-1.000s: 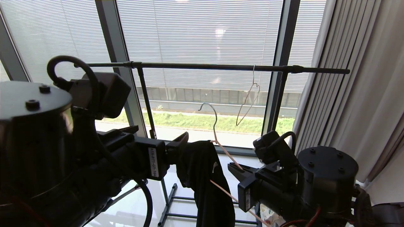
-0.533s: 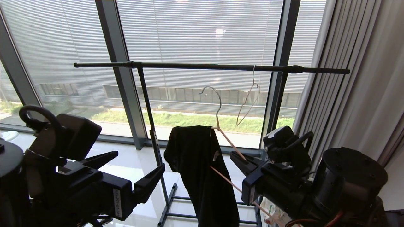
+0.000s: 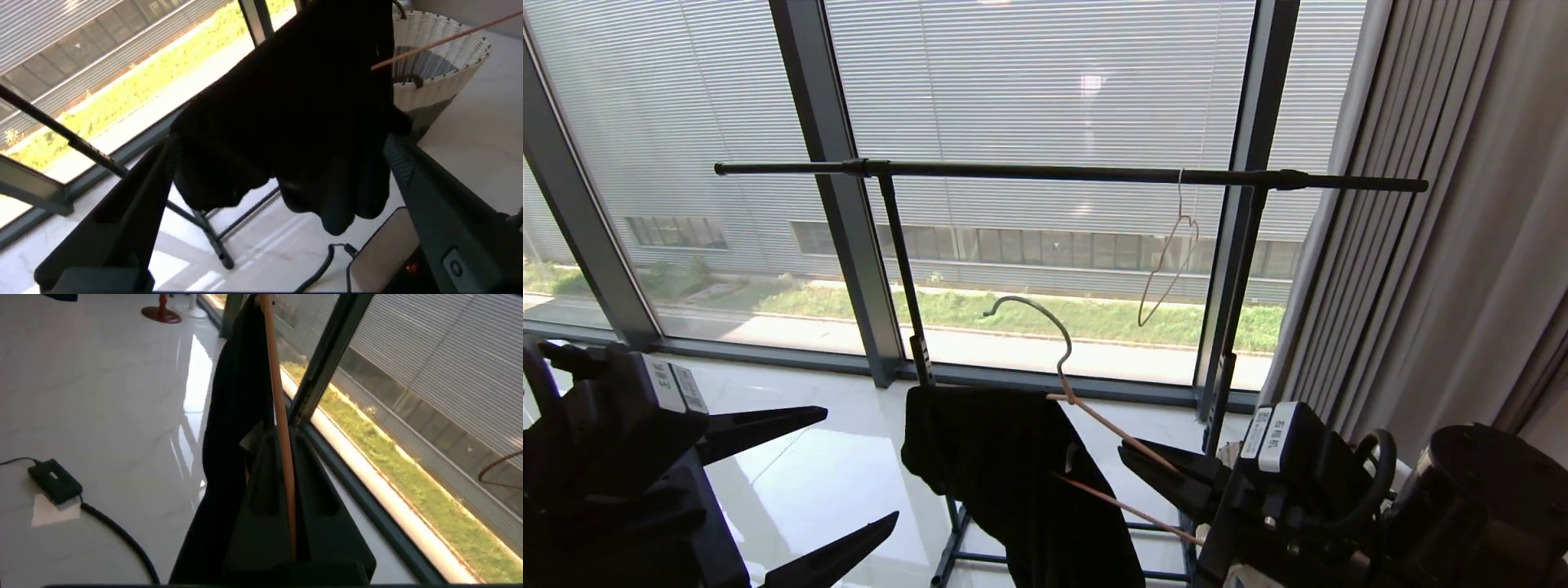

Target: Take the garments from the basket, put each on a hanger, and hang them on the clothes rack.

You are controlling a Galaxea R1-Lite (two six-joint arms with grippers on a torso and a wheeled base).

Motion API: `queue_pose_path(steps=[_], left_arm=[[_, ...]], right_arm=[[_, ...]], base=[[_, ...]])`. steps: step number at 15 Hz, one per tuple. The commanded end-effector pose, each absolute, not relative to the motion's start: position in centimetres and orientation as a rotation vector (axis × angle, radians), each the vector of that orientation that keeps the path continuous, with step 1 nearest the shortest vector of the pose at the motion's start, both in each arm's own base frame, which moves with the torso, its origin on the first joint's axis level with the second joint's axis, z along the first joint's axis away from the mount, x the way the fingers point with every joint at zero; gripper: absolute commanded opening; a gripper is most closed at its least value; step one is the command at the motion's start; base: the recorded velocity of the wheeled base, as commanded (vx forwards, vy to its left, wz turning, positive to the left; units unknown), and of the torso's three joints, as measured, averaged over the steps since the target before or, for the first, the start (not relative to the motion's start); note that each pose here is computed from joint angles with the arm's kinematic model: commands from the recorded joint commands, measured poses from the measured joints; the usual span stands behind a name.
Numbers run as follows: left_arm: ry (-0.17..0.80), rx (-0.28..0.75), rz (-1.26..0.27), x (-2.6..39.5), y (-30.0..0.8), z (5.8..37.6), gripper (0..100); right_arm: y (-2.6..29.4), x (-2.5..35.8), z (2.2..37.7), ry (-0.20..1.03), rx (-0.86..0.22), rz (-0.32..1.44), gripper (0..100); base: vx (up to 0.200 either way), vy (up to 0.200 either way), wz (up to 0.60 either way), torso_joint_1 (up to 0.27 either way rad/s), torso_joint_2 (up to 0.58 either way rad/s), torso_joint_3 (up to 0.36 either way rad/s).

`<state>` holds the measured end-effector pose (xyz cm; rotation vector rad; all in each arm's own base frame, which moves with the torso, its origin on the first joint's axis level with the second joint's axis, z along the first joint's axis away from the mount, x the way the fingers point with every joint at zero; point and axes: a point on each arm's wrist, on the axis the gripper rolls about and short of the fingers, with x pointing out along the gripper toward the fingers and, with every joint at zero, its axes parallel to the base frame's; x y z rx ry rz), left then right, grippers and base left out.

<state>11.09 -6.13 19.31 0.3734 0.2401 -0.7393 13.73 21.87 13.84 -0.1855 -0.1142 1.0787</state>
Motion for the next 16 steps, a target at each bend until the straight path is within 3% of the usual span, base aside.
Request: queue_pose_path(steps=[1,6,16], left_arm=[[0.231,0.386,-0.738,11.0,-5.7,19.1,100],[0.239,0.466,-0.873,10.3,-5.6,17.2,100],[0.247,0.488,-1.009,10.0,-6.5,16.2,100]], right_arm=[[21.6,13.4,13.4,-0.119,-0.223,1.127,0],[22.1,12.5,13.3,-0.169,-0.272,1.243,0],[23.7,8.6,14.3,-0.296,-0.314,1.398,0]], base=[[0.000,0.000,0.00,0.000,0.00,0.000],[0.000,0.000,0.00,0.000,0.00,0.000],[0.000,0.000,0.00,0.000,0.00,0.000]])
